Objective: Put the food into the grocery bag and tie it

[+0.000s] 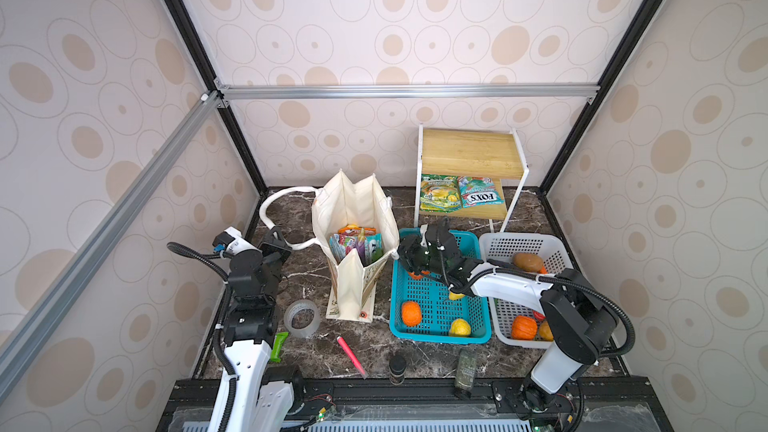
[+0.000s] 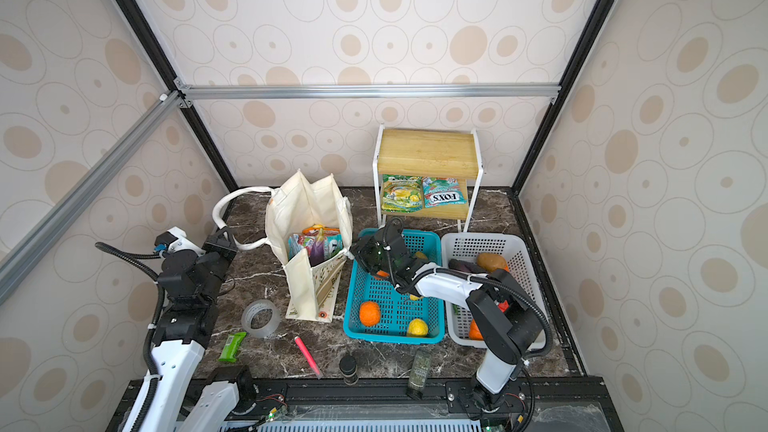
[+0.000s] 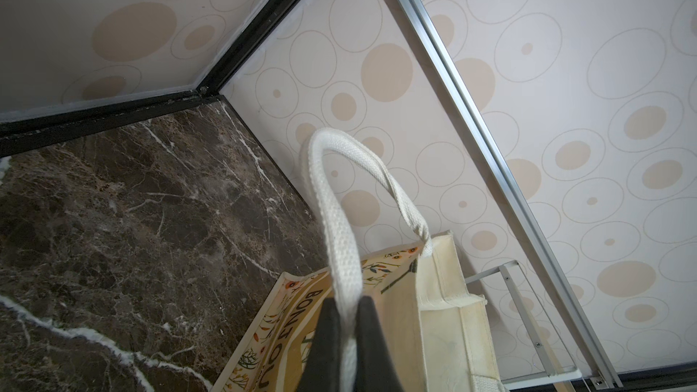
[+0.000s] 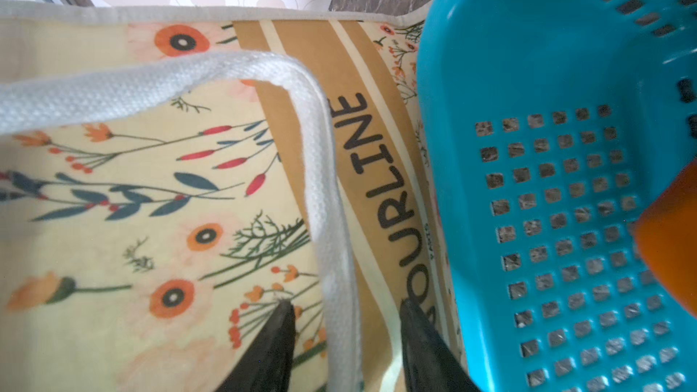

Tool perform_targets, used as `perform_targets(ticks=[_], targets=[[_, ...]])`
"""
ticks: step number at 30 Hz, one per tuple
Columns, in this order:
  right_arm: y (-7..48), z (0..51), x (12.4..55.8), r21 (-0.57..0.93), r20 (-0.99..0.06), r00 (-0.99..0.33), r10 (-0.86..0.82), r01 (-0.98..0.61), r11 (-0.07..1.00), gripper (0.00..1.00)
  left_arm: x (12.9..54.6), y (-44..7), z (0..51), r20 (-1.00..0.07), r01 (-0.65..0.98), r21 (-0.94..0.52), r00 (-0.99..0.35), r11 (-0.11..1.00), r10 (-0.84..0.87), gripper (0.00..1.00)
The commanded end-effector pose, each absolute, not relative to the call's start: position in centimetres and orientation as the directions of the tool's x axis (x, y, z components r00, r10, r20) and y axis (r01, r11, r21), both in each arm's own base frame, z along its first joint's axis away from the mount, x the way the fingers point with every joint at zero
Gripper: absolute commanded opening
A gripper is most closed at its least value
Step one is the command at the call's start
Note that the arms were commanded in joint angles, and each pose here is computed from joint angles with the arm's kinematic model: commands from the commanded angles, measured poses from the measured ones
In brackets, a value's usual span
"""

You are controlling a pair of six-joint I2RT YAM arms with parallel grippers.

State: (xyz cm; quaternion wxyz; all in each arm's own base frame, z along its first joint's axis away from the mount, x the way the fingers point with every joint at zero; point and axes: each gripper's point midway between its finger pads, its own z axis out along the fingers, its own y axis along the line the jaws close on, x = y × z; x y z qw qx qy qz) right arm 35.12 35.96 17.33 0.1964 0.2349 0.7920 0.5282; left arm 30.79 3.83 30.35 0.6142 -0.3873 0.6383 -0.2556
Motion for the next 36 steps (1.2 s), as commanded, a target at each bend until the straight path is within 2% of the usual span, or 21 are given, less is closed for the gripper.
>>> perform_targets(ticks=[1,4,7,9,16,20,23,26,30,36], targets=[[37.7,19.6,36.0,0.957,-0.036,-0.797,0.603,0.146,0.25,0.43,30.6,4.0,30.9,-0.572,-0.163,-0.815,0.079,0.556,-0.816,0.0],[38.6,19.5,36.1,0.965,-0.018,-0.792,0.61,0.146,0.218,0.32,30.7,4.0,30.9,-0.57,-0.16,-0.817,0.077,0.554,-0.818,0.0],[37.8,19.5,36.4,0.97,-0.024,-0.766,0.642,0.138,0.201,0.12,30.6,4.0,31.1,-0.577,-0.162,-0.812,0.078,0.561,-0.813,0.0],[36.7,20.1,36.5,0.968,-0.072,-0.748,0.66,0.107,0.227,0.0,30.4,4.1,31.5,-0.587,-0.163,-0.805,0.084,0.57,-0.805,0.0],[31.1,23.9,36.0,0.83,-0.424,-0.68,0.599,-0.026,0.557,0.0,30.2,3.9,34.0,-0.664,-0.131,-0.747,0.091,0.652,-0.742,0.0],[29.3,27.3,35.8,0.656,-0.626,-0.649,0.432,-0.138,0.742,0.0,31.1,2.5,36.5,-0.721,-0.052,-0.693,0.043,0.719,-0.691,0.0],[29.6,30.0,36.2,0.514,-0.726,-0.635,0.265,-0.244,0.823,0.0,32.4,0.4,37.9,-0.731,0.049,-0.682,-0.029,0.73,-0.682,0.0],[31.2,32.6,36.6,0.437,-0.777,-0.613,0.144,-0.36,0.824,0.0,33.1,-1.2,39.0,-0.737,0.109,-0.675,-0.055,0.73,-0.673,0.0],[34.9,35.1,36.2,0.461,-0.782,-0.62,0.06,-0.511,0.726,0.0,34.0,-4.4,40.0,-0.757,0.186,-0.653,-0.121,0.734,-0.642,0.0],[40.8,34.8,33.8,0.408,-0.814,-0.573,-0.094,-0.68,0.61,0.0,34.9,-10.2,41.3,-0.793,0.299,-0.609,-0.223,0.735,-0.567,0.0]])
